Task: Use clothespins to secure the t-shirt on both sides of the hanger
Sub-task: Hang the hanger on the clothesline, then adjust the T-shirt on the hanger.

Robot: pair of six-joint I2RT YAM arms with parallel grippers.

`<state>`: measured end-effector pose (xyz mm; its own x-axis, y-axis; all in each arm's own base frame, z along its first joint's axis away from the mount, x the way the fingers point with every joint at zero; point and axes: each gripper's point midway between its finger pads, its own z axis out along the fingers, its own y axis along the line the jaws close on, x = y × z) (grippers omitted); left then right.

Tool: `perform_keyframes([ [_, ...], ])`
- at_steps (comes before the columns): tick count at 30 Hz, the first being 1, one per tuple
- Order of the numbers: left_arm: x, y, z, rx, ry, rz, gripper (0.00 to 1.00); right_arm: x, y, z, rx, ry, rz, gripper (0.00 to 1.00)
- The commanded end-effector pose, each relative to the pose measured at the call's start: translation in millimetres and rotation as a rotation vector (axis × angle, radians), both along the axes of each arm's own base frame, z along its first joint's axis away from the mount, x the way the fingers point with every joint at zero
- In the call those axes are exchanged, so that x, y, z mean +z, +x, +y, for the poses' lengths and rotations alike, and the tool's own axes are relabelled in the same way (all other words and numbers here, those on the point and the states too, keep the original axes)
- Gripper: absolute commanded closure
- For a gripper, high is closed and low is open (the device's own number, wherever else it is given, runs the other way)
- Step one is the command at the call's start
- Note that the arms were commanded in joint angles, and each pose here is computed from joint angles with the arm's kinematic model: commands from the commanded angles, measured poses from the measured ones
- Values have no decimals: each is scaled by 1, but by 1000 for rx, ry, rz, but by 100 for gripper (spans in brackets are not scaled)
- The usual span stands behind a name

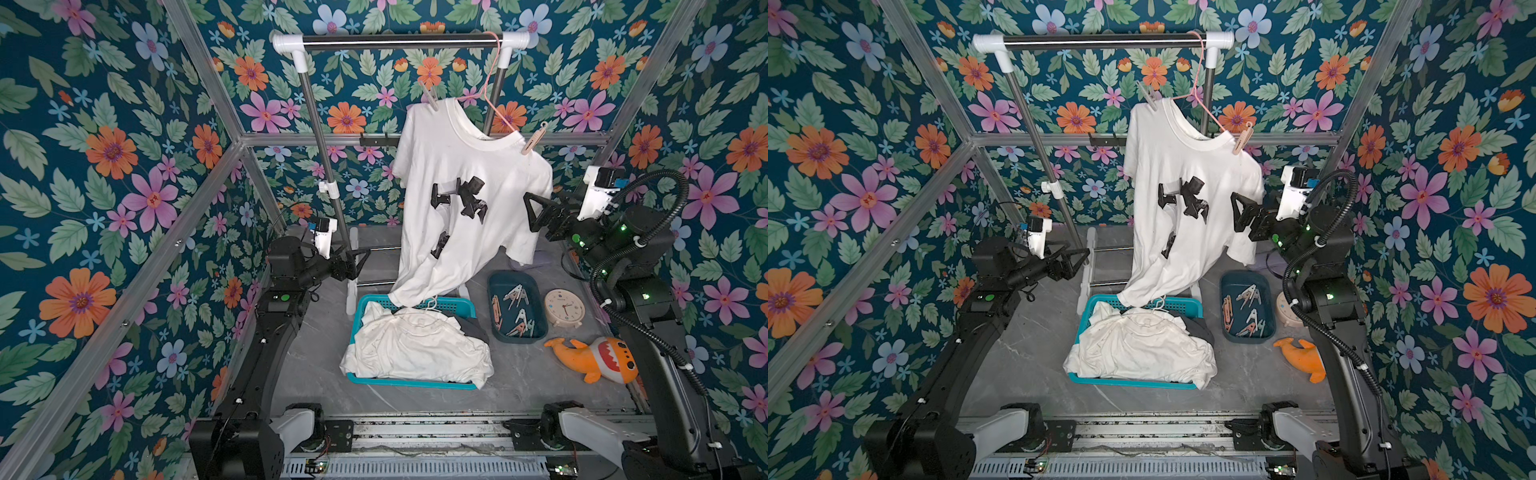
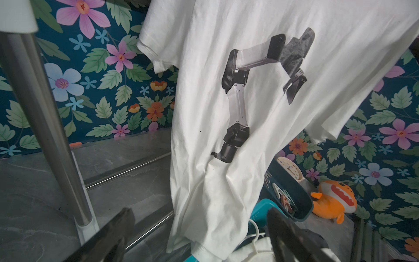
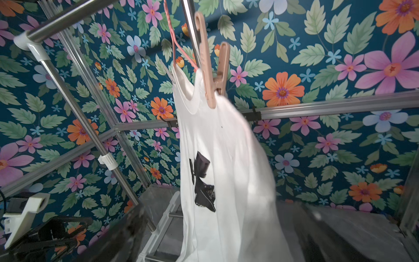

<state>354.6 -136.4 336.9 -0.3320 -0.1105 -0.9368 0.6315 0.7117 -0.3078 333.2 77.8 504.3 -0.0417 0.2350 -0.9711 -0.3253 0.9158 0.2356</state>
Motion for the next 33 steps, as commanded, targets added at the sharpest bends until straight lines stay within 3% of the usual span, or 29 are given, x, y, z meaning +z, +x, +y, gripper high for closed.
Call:
perform_keyframes([
  [1, -1, 2, -2, -5, -2, 5, 8, -34, -8, -9, -49, -42, 91, 0],
  [3, -7, 4, -1, 2, 4, 20, 8, -54, -13, -15, -75, -45, 134, 0],
  [8, -13, 9, -7, -10, -3, 38, 8, -94, -21, 3, 33, -19, 212, 0],
  [13, -23, 12, -13, -7, 3, 59, 8, -141, -19, 42, 189, -16, 248, 1],
  [17, -39, 14, -15, 6, 18, 105, 10, -187, -14, 77, 228, -103, 298, 1],
  [20, -49, 14, -15, 15, 26, 138, 14, -216, -7, 100, 284, -89, 358, 2],
  [24, -62, 8, -15, 7, 52, 186, 23, -237, 6, 122, 348, -43, 385, 3],
  [33, -99, -9, -16, -7, 88, 311, 29, -274, 62, 162, 418, -17, 487, 9],
])
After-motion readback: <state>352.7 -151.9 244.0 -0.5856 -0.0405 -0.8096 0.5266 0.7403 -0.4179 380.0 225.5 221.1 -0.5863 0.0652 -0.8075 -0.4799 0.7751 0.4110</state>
